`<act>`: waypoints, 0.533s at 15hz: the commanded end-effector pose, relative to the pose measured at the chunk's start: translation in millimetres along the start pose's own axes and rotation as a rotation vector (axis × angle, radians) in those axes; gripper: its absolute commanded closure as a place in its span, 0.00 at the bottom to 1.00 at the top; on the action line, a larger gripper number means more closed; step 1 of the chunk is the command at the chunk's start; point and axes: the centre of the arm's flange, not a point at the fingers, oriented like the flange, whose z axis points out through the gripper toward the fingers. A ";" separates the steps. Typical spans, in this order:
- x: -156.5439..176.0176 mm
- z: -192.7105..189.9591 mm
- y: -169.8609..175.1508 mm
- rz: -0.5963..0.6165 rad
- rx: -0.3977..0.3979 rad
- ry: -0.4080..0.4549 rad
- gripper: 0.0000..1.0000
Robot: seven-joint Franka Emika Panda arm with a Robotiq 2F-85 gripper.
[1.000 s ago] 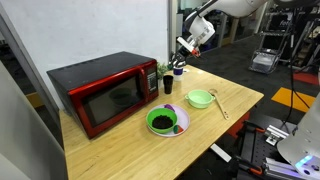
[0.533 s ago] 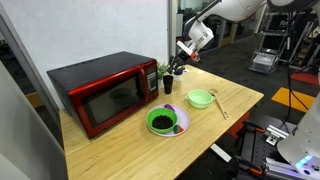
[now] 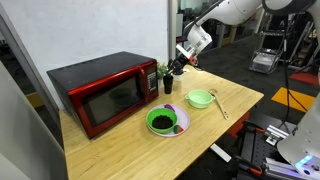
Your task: Put the green object in the black cup
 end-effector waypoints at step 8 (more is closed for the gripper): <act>15.3 14.2 10.6 0.009 0.024 -0.031 0.94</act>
